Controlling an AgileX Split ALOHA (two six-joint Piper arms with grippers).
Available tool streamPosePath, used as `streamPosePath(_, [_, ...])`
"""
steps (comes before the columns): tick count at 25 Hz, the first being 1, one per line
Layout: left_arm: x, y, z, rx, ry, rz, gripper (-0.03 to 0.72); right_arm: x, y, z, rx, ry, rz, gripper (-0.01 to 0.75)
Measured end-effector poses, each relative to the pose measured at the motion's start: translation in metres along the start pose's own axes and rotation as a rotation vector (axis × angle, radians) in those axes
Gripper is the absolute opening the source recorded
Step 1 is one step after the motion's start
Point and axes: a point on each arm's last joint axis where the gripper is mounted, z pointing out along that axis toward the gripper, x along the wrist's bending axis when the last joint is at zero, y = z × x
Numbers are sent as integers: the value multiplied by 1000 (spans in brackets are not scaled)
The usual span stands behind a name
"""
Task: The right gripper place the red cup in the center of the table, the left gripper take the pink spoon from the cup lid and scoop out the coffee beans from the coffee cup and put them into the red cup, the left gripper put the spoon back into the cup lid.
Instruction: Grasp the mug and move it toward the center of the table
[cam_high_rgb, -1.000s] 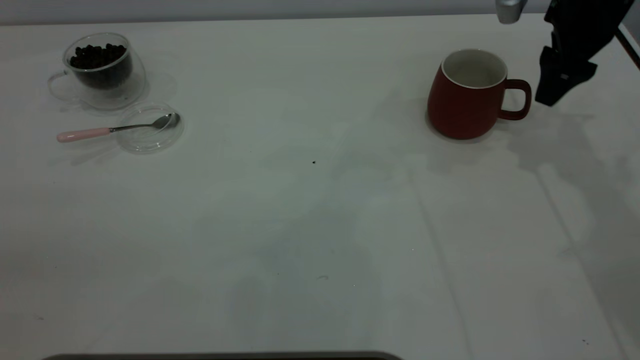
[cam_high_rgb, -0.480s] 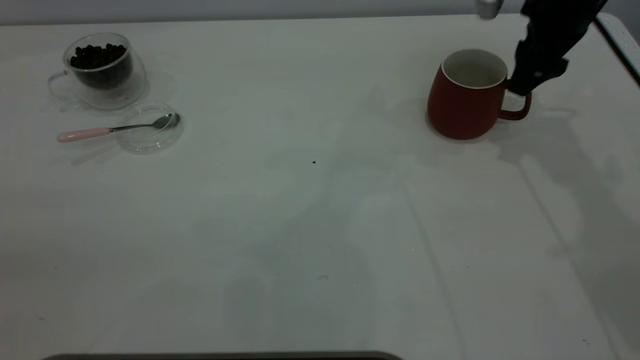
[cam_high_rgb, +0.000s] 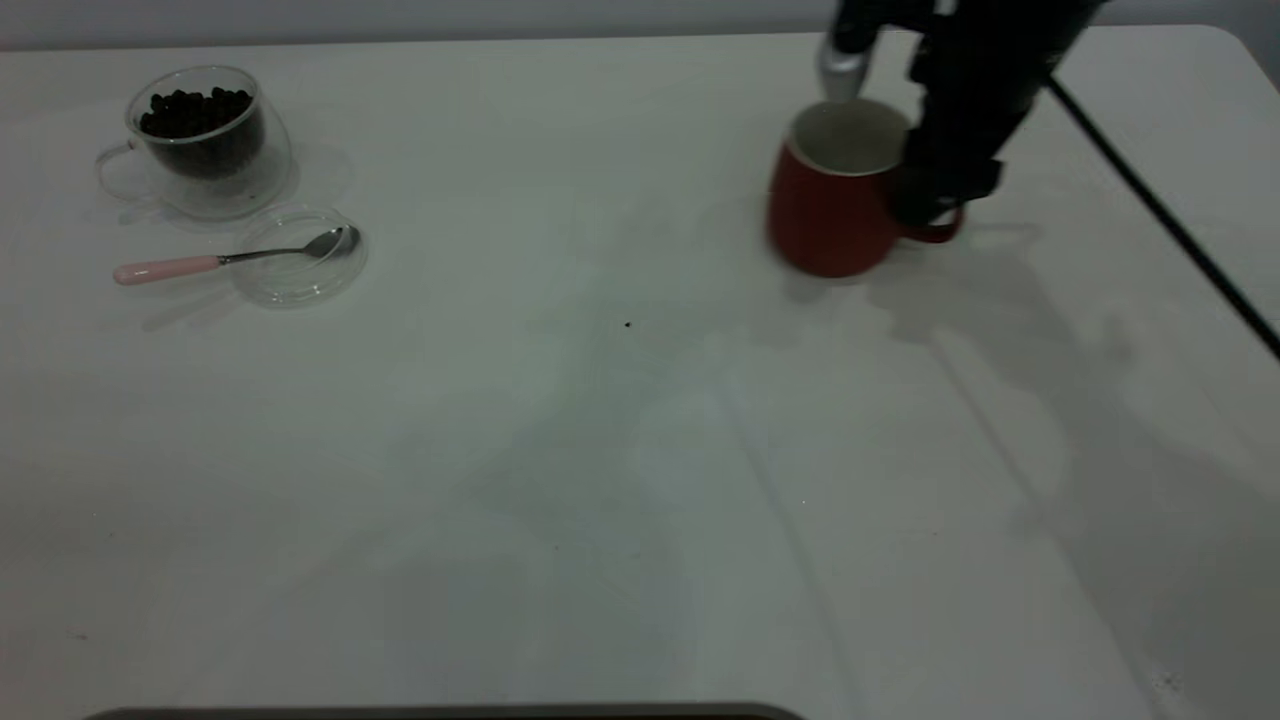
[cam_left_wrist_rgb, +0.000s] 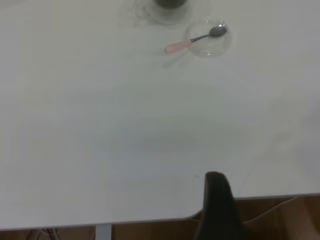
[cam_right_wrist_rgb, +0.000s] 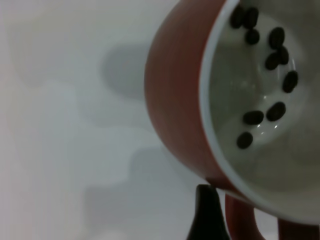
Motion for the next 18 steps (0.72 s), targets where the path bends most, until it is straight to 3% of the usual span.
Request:
streamPosePath(10, [0,0,0,0,0,-1,561,47,72,2,-173,-10,69,591])
streamPosePath(18, [0,0,0,0,0,-1,561,77,104,2,-235,-7,60,591])
